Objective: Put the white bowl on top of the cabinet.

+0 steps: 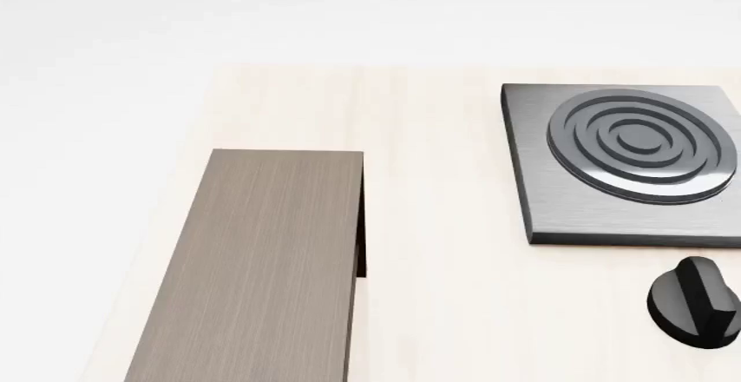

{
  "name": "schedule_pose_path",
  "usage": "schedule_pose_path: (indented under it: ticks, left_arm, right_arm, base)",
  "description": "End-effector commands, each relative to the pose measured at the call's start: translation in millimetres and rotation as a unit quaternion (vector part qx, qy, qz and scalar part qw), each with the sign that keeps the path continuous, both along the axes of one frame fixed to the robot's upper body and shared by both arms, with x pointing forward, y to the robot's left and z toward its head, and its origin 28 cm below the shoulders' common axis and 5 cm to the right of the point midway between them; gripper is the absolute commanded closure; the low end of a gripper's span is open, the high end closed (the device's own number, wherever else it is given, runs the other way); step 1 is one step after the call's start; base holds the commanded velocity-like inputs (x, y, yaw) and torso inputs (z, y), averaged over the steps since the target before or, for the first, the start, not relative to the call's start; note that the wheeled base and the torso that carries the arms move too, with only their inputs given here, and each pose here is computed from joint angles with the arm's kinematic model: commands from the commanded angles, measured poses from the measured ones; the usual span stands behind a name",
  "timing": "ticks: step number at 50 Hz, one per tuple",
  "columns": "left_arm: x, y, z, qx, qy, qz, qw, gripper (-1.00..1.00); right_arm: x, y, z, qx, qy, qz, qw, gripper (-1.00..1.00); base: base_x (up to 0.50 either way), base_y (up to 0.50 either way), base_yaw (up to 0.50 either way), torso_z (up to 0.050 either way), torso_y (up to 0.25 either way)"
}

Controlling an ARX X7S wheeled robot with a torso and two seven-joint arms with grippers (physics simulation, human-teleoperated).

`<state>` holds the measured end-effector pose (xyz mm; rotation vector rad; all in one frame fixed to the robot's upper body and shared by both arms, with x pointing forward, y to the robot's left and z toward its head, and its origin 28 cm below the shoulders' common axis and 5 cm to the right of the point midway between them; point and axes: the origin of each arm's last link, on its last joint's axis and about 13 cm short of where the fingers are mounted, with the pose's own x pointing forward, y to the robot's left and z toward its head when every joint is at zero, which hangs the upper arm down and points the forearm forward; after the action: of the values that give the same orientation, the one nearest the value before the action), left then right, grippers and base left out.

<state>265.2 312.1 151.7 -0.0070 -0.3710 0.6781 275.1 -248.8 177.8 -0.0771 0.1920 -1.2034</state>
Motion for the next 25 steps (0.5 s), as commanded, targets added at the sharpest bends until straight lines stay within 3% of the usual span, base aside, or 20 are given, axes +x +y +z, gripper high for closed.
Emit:
schedule_pose_path:
  ticks: [1,9,11,13,14,17,19,25]
  left_arm:
    - [0.1,-0.2,-0.6,0.003,0.000,0.001,1.000,-1.00]
    - [0.2,-0.1,0.0,0.003,0.001,0.002,1.000,-1.00]
    - [0.0,-0.1,0.3,0.003,0.001,0.001,1.000,-1.00]
    - [-0.2,0.0,0.4,0.004,0.001,0.002,1.000,-1.00]
    - [-0.2,0.0,0.4,0.004,0.001,0.002,1.000,-1.00]
    - [-0.1,0.0,0.6,0.003,0.001,0.002,1.000,-1.00]
    - [0.5,-0.2,-0.4,0.004,0.002,0.002,1.000,-1.00]
    - [0.5,-0.1,-0.5,0.004,0.003,0.002,1.000,-1.00]
  right_arm:
    - [0.3,0.6,0.0,0.039,0.020,-0.004,0.999,-1.00]
    - [-0.6,1.3,-1.7,0.052,0.040,-0.002,0.998,-1.00]
    - [-0.3,1.7,-3.0,0.039,0.041,-0.007,0.998,-1.00]
    - [-0.5,2.7,-2.8,0.072,0.043,0.006,0.996,-1.00]
    - [-0.3,2.5,-2.5,0.048,0.041,-0.007,0.998,-1.00]
    - [-0.1,1.6,-1.5,0.054,0.040,-0.005,0.998,-1.00]
    - [-1.1,-1.7,0.2,0.028,0.034,-0.036,0.998,-1.00]
    - [-4.3,-3.6,2.5,0.019,0.034,-0.053,0.998,-1.00]
  base:
    - [0.00,0.00,0.00,0.000,0.000]
    - [0.00,0.00,0.00,0.000,0.000]
    - [0.00,0.00,0.00,0.000,0.000]
    - [0.00,0.00,0.00,0.000,0.000]
    - [0.00,0.00,0.00,0.000,0.000]
    - [0.00,0.00,0.00,0.000,0.000]
    - [0.00,0.00,0.00,0.000,0.000]
    - [0.00,0.00,0.00,0.000,0.000]
